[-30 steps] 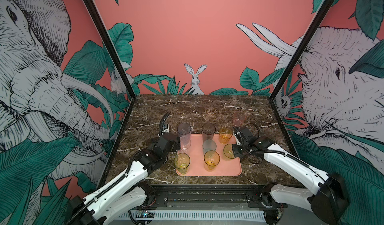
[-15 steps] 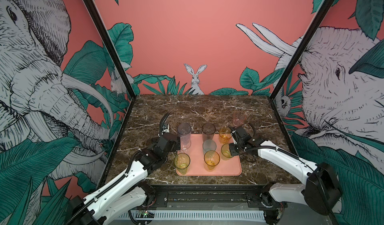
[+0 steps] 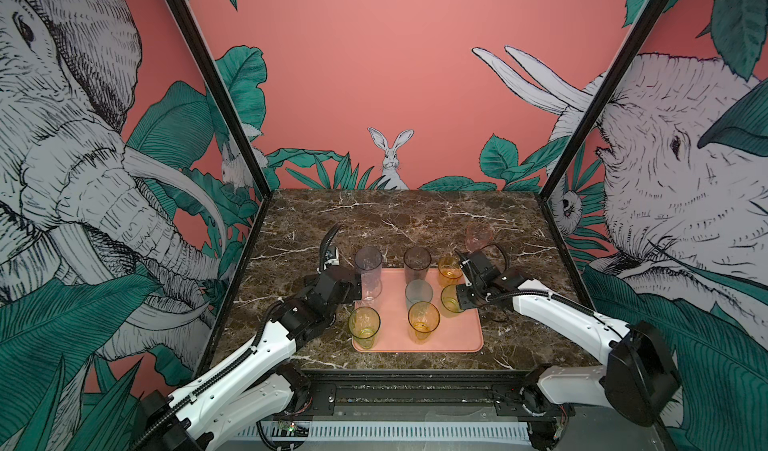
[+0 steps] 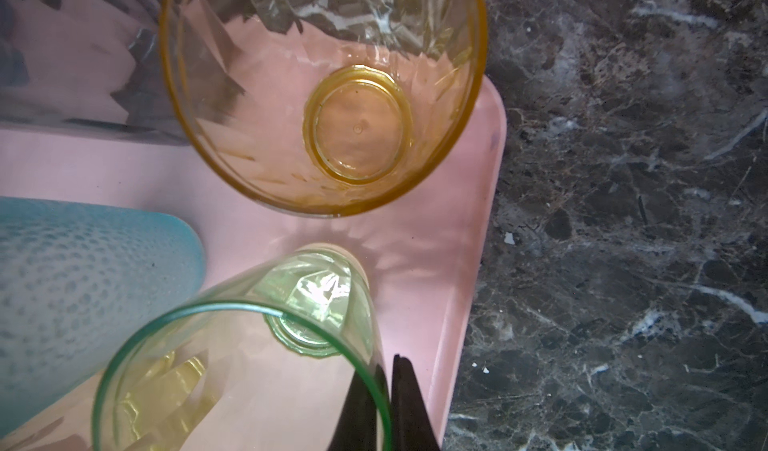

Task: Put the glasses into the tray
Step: 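Lower the green glass onto the tray and open the right gripper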

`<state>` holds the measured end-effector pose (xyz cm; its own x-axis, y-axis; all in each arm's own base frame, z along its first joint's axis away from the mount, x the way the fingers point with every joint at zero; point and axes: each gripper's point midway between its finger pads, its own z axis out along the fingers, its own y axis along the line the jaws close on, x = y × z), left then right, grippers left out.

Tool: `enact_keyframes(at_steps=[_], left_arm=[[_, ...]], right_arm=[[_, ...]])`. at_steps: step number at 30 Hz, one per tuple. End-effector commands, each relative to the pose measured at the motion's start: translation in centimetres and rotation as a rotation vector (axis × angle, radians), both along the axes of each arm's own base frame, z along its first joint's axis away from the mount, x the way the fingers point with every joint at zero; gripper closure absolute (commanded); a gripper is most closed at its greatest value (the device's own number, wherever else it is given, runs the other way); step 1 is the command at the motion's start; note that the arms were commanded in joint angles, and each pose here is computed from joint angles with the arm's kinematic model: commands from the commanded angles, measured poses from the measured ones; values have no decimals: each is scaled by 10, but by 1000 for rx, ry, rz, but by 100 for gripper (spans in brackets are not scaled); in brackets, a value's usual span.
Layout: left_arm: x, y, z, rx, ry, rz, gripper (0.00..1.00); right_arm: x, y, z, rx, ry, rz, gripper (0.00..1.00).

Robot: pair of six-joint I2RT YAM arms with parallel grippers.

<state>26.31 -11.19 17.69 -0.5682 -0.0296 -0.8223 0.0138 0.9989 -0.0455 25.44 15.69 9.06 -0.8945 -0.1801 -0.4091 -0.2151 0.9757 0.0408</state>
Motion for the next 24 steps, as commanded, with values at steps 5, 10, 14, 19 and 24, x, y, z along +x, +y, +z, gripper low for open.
enact_keyframes(at_steps=[5, 10, 14, 19, 24], left_arm=[[2, 2, 12, -21, -29, 16, 1], [1, 4, 14, -15, -33, 18, 1], [-1, 7, 14, -12, -34, 23, 1], [-3, 9, 13, -16, -35, 28, 1], [-3, 9, 12, -17, -35, 28, 1]], right_arm=[[11, 1, 5, -23, -28, -9, 100], [14, 0, 5, -37, -30, -12, 100], [15, -1, 6, -44, -31, -15, 98], [14, -5, 6, -53, -28, -22, 92], [15, -6, 6, -55, -30, -30, 79]])
